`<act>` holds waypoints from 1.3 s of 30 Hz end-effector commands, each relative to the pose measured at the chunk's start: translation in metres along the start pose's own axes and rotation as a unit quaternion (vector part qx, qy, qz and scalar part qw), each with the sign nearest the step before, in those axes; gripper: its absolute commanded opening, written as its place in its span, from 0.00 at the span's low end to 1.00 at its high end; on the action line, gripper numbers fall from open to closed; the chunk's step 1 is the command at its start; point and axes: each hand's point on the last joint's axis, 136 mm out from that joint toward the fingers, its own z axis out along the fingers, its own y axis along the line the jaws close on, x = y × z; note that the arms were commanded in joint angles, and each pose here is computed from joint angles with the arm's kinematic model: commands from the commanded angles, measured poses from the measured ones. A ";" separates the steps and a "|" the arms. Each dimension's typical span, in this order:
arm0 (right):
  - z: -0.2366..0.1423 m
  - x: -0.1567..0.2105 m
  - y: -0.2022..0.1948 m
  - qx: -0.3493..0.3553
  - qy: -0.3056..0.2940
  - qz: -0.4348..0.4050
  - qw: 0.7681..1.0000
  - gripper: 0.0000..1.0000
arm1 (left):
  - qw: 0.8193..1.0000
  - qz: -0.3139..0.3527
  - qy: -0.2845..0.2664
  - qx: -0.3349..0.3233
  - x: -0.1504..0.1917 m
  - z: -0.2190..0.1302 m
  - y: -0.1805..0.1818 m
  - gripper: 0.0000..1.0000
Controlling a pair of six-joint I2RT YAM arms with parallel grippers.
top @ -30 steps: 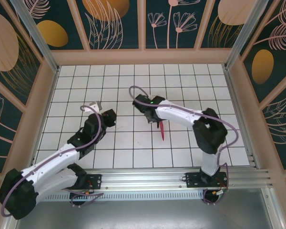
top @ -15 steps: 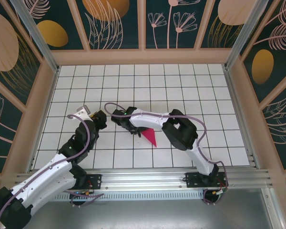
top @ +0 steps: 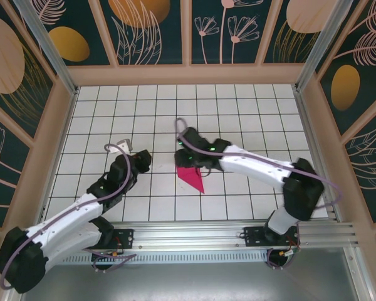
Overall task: Fold a paper plane with a square sheet of paper (pick it up from the middle)
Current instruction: Turn over the paper at the center of the table, then fold the wing for the fifth time at the center of the table.
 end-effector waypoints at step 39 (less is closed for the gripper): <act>0.066 0.091 -0.098 -0.112 0.105 0.142 0.978 0.05 | 0.958 -0.057 0.267 0.084 0.110 0.066 -0.046 0.54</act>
